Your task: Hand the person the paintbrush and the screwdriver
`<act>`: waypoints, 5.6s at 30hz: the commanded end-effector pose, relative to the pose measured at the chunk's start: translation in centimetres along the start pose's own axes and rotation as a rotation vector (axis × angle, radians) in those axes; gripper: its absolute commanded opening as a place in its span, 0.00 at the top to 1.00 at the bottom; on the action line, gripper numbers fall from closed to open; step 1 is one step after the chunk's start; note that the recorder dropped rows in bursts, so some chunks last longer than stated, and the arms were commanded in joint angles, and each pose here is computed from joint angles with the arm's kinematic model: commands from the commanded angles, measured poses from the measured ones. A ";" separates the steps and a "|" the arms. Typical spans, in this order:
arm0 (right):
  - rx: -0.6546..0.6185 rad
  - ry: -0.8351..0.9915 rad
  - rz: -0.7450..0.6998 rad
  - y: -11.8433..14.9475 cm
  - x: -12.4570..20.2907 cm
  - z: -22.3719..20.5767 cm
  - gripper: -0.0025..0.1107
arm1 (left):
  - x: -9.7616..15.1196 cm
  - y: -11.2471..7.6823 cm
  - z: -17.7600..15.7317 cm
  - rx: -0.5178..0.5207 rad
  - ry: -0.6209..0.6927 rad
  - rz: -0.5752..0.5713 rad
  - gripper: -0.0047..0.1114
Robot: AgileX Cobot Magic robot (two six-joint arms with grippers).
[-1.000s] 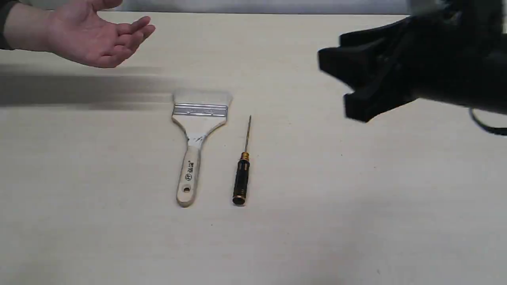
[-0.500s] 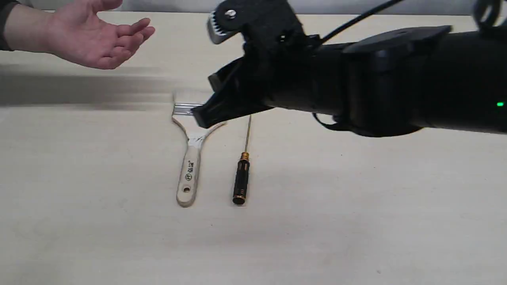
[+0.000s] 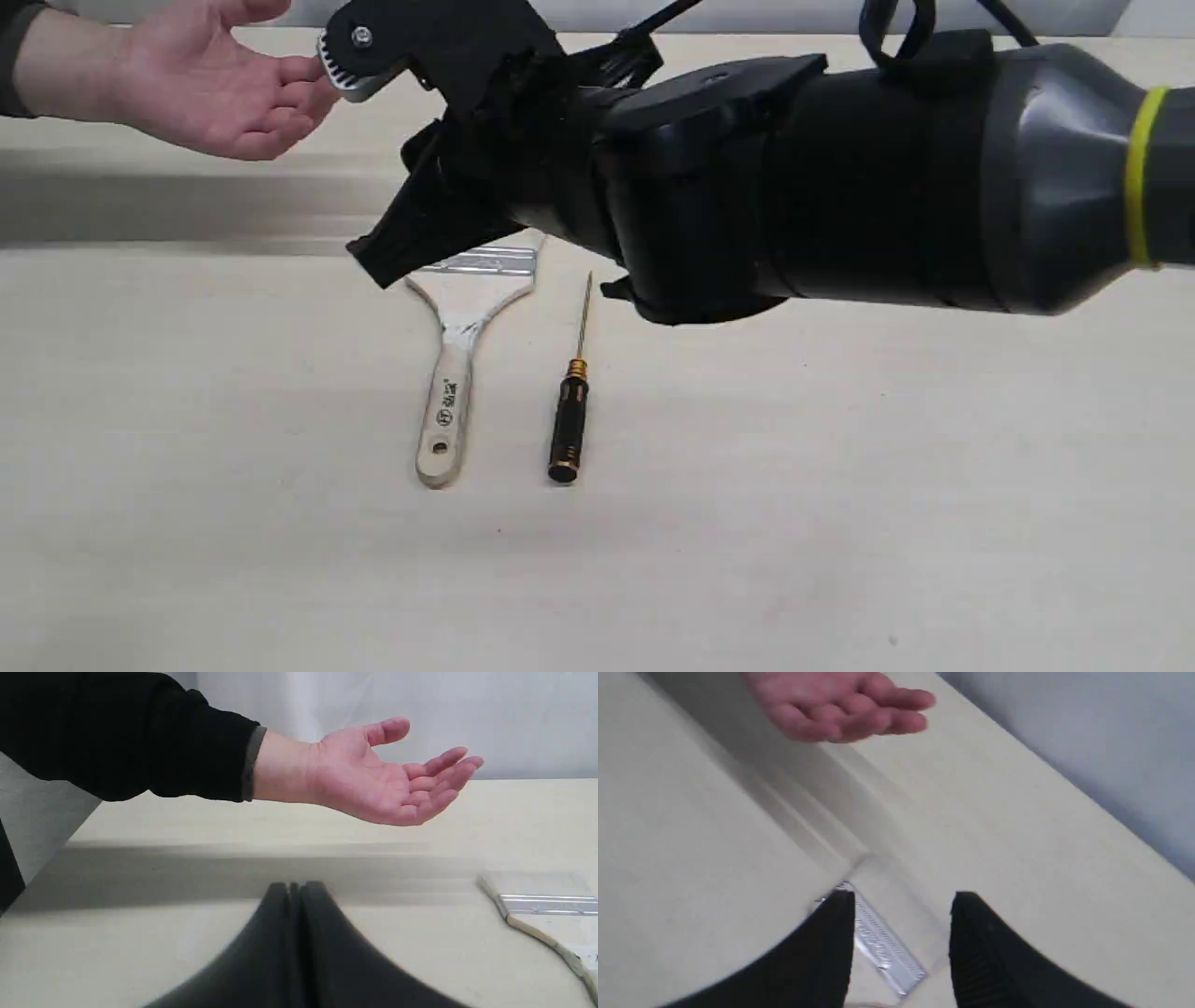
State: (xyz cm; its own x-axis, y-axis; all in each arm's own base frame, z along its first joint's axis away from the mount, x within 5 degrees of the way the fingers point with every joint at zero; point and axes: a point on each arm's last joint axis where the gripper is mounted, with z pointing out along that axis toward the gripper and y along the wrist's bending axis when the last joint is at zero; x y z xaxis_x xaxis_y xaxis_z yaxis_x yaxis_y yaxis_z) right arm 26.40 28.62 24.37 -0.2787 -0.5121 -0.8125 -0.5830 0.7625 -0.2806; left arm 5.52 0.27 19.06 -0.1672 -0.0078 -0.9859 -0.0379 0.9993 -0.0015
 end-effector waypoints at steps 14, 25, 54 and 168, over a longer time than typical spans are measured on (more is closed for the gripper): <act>0.188 -0.144 0.078 -1.9 -5.9 -4.2 0.65 | 0.0 -0.1 0.0 0.009 -0.008 -0.002 0.96; -0.004 -0.196 0.450 -0.1 -6.4 -3.9 0.61 | 0.0 -0.1 0.0 0.010 -0.006 -0.005 0.96; 0.040 0.161 0.424 0.1 5.5 1.5 0.47 | 0.0 -0.1 0.0 0.009 -0.006 -0.003 0.96; -0.221 0.582 0.437 -5.2 8.1 4.6 0.57 | 0.0 -0.1 0.0 0.009 -0.006 -0.001 0.96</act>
State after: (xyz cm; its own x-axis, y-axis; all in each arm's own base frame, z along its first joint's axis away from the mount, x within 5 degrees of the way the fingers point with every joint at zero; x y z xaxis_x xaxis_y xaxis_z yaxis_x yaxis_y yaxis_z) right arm 30.71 22.35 16.89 -0.8318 -0.3488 -0.4317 -0.4547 0.8743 0.1697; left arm 5.52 0.27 19.06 -0.1672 -0.0078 -0.9859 -0.0379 0.9993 -0.0015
